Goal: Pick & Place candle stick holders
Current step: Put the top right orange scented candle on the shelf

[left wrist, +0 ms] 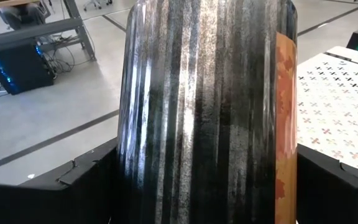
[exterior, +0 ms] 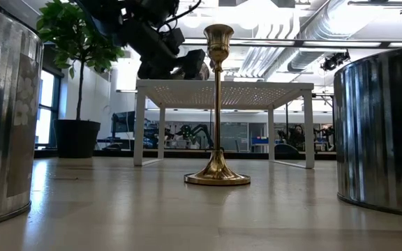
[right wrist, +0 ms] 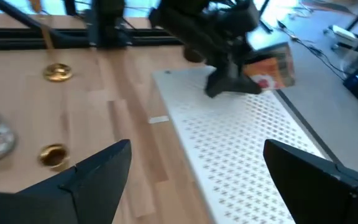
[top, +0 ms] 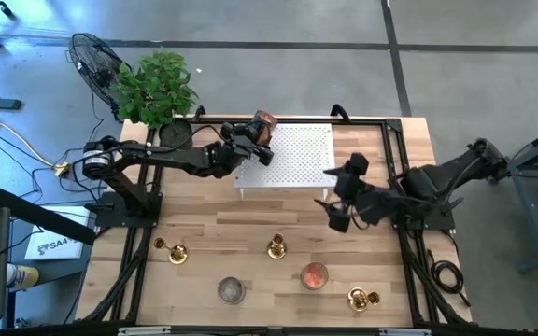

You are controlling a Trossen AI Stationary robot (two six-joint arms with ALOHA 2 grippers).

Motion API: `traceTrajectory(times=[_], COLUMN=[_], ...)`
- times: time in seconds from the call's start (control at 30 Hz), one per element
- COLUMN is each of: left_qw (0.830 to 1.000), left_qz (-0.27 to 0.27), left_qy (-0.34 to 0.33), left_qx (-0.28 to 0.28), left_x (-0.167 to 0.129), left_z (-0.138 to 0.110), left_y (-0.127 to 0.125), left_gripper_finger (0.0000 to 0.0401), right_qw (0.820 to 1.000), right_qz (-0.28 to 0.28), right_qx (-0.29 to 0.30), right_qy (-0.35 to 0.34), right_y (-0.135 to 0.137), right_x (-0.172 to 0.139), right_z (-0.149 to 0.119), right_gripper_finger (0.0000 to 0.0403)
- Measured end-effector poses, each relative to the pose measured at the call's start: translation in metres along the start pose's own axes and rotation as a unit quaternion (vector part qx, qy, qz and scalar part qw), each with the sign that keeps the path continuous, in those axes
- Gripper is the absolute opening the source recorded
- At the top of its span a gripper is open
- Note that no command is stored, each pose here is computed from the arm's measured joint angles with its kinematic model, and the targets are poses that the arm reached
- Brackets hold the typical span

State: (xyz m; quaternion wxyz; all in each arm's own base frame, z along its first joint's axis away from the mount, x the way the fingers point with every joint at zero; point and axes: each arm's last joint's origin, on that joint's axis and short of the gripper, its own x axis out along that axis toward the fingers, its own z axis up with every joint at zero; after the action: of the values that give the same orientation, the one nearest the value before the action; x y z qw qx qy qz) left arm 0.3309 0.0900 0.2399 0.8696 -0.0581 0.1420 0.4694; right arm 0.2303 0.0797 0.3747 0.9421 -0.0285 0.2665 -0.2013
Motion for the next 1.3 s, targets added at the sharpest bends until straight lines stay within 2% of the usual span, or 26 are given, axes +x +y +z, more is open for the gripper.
traceTrajectory(times=[0.13, 0.3, 0.5, 0.83, 1.07, 1.3], left_qw=[1.000, 1.000, 1.000, 0.989, 0.972, 0.967], left_qz=[0.000, -0.003, -0.014, -0.147, -0.235, -0.255], left_qy=[0.000, 0.001, 0.001, -0.019, -0.006, -0.011], left_qx=[0.000, 0.000, -0.002, -0.013, -0.006, 0.003], left_x=[0.000, 0.000, 0.000, -0.001, -0.003, -0.004], left_z=[0.000, 0.000, 0.000, 0.007, 0.008, 0.009], left_y=[0.000, 0.000, -0.001, -0.011, -0.015, -0.016], left_gripper_finger=[0.0357, 0.0357, 0.0357, 0.0357, 0.0357, 0.0357], right_qw=[1.000, 0.998, 0.997, 0.997, 0.998, 0.997], right_qz=[-0.025, 0.051, 0.064, 0.051, 0.020, 0.020], right_qx=[0.001, 0.003, 0.007, 0.021, 0.018, 0.032], right_qy=[0.014, 0.034, 0.032, 0.058, 0.055, 0.065], right_y=[-0.018, -0.043, -0.073, -0.095, -0.113, -0.123], right_x=[0.015, 0.037, 0.065, 0.098, 0.104, 0.110], right_z=[0.005, 0.013, 0.010, -0.022, -0.024, -0.026], right_gripper_finger=[0.0360, 0.0354, 0.0349, 0.0347, 0.0346, 0.0346])
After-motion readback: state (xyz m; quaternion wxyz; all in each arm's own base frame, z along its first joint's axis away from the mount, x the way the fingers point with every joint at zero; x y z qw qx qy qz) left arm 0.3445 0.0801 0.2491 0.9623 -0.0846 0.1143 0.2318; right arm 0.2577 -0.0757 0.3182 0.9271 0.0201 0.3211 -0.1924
